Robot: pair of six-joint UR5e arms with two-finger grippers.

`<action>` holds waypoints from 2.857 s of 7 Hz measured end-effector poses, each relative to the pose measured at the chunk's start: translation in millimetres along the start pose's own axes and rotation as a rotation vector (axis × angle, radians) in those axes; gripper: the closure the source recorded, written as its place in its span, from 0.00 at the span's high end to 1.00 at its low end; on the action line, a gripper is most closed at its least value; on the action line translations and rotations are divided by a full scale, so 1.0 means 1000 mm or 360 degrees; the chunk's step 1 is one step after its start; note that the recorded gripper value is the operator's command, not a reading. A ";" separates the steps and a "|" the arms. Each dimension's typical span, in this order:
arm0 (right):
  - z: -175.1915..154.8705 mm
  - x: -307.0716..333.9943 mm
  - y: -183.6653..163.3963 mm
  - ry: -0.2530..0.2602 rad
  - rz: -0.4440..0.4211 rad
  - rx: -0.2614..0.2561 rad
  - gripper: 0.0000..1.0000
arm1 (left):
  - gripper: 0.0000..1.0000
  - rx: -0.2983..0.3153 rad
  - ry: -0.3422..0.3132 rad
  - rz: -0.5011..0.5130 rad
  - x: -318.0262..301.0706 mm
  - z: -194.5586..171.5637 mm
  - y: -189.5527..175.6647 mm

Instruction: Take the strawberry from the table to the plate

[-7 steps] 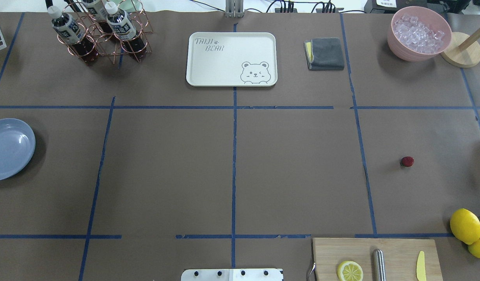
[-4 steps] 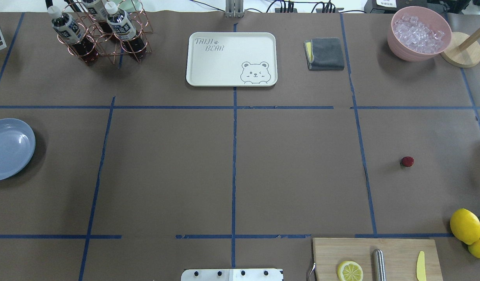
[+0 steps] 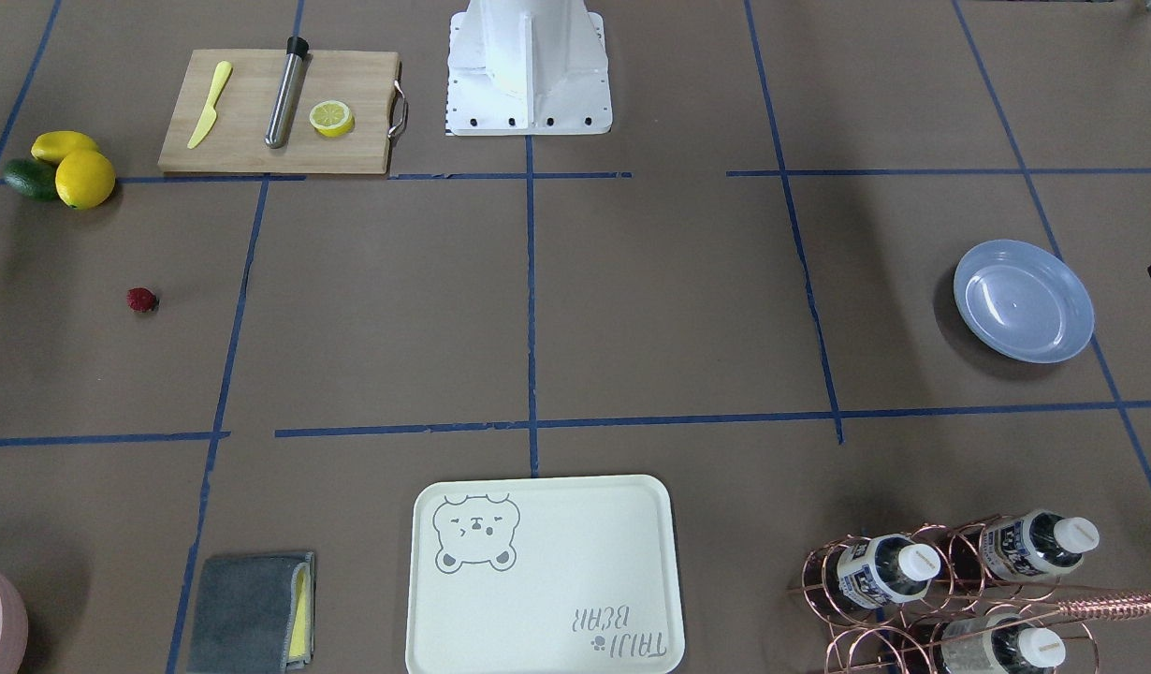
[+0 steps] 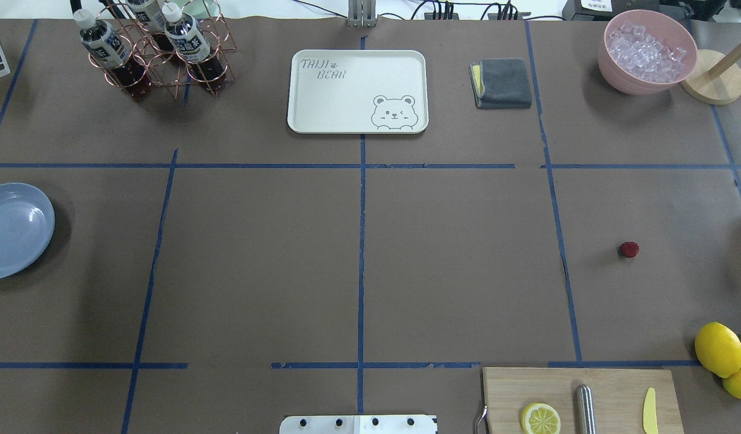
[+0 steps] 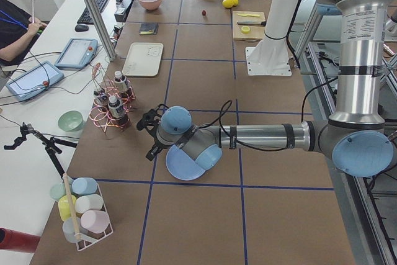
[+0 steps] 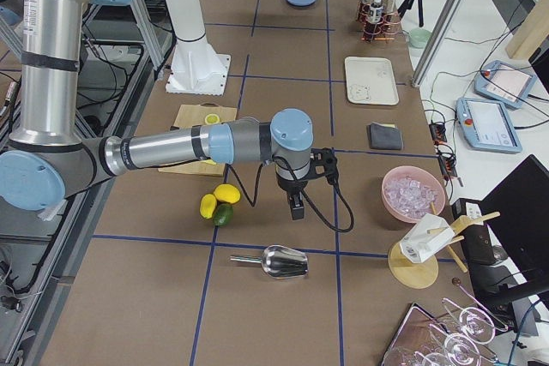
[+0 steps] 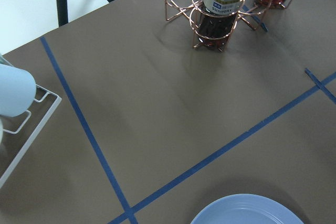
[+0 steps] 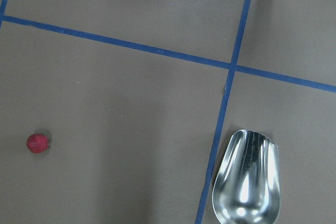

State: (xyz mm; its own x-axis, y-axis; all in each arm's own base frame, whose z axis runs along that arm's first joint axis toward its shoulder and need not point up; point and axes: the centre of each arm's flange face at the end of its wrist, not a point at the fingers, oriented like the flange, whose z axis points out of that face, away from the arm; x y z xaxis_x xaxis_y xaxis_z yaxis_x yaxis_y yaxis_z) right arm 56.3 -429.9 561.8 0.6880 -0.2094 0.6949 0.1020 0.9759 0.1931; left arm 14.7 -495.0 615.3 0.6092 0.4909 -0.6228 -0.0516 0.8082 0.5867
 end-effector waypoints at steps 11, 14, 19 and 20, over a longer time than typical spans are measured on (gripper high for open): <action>0.000 0.001 0.001 0.0016 -0.0037 0.0040 1.00 | 0.44 -0.0116 -0.0144 -0.0473 -0.002 0.108 0.128; 0.002 0.002 0.002 0.0016 -0.0033 0.0034 1.00 | 0.00 -0.0142 -0.0120 -0.0443 0.007 0.116 0.131; -0.001 -0.001 0.001 0.0013 -0.0034 0.0044 1.00 | 0.00 -0.0041 0.0079 -0.0354 0.077 0.080 0.048; -0.002 -0.002 0.001 0.0011 -0.0034 0.0048 1.00 | 0.00 -0.0010 0.0112 -0.0365 0.110 0.061 0.003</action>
State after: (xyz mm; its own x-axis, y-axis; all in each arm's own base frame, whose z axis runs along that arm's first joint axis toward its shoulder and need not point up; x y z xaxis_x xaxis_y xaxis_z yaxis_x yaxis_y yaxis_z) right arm 56.6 -428.4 559.1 0.6910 -0.2297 0.6854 0.0951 0.9688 0.2288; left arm 129.9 -458.2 579.8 0.5490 0.3154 -0.7741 0.0767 0.9032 0.4224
